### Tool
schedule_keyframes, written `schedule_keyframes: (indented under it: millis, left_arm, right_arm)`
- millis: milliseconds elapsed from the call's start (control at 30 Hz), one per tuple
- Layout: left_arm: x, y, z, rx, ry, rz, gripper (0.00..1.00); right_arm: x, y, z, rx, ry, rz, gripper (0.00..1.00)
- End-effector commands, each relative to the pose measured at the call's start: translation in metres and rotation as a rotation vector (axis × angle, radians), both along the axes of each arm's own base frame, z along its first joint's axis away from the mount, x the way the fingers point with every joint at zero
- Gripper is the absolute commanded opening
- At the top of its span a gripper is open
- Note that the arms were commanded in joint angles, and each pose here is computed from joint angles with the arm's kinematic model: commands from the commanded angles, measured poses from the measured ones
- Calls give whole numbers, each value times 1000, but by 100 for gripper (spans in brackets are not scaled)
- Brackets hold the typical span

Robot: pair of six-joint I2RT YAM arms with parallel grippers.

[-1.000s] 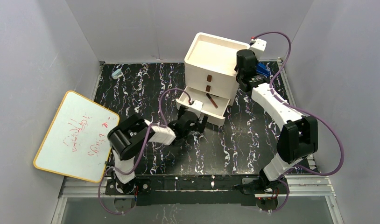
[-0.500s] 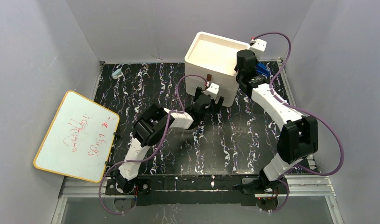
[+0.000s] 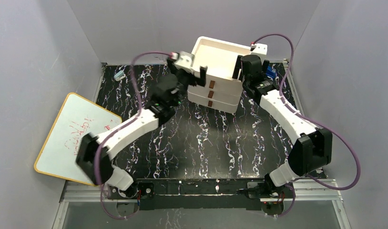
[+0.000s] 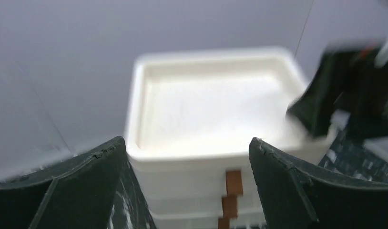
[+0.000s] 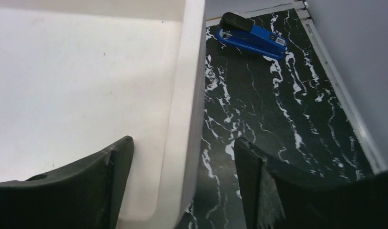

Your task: Organize the makeup

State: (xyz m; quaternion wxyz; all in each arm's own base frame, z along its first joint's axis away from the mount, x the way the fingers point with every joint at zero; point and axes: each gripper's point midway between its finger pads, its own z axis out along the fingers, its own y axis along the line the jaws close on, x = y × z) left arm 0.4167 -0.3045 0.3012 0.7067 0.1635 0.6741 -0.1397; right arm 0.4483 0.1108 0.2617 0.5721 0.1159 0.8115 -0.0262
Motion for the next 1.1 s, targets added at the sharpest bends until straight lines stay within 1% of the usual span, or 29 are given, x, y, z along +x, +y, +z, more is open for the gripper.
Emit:
schedule_keyframes:
  millis: [0, 33, 100, 133, 167, 233, 300, 367, 433, 467, 533, 633, 867, 933, 1000, 1067]
  left_arm:
    - [-36, 59, 134, -17, -166, 78, 98]
    - [-38, 68, 155, 3, -177, 98, 98]
    - [-37, 81, 192, 38, -172, 125, 98]
    - [-40, 91, 229, 22, -195, 155, 98]
    - [-39, 93, 240, 40, -179, 165, 98]
    - [-40, 98, 274, 35, -185, 177, 98]
    - [-41, 100, 298, 27, -196, 183, 99]
    - [-35, 99, 299, 65, -191, 200, 99]
    - [-36, 103, 297, 86, -184, 220, 98]
    - [-37, 106, 291, 97, -171, 232, 98]
    - [-37, 111, 282, 109, -158, 259, 99]
    - [-34, 112, 271, 143, -165, 264, 99]
    - [-32, 116, 278, 105, -202, 303, 98]
    - [-30, 115, 276, 111, -203, 305, 99]
    - [-29, 114, 274, 118, -199, 304, 98]
    - [-28, 115, 273, 132, -201, 310, 98]
  right_arm:
    - [-17, -1, 61, -83, -28, 108, 97]
    - [-16, -2, 88, -82, -83, 111, 98]
    - [-14, -6, 140, -88, -186, 99, 99]
    - [-16, -8, 163, -90, -235, 95, 99]
    - [-18, -10, 188, -89, -292, 96, 99]
    - [-26, -12, 232, -81, -400, 107, 99]
    - [-34, -12, 268, -66, -482, 126, 99]
    - [-34, -9, 292, -63, -486, 141, 99]
    - [-31, -9, 293, -75, -398, 137, 99]
    - [-37, -11, 305, -71, -413, 132, 99]
    - [-44, -5, 287, -73, -384, 174, 99]
    - [-49, -12, 258, -89, -326, 144, 99]
    - [-49, -27, 272, -166, -357, 89, 99]
    - [-44, -25, 269, -184, -337, 92, 99]
    - [-42, -22, 265, -187, -319, 92, 99]
    - [-44, -19, 268, -171, -350, 113, 99]
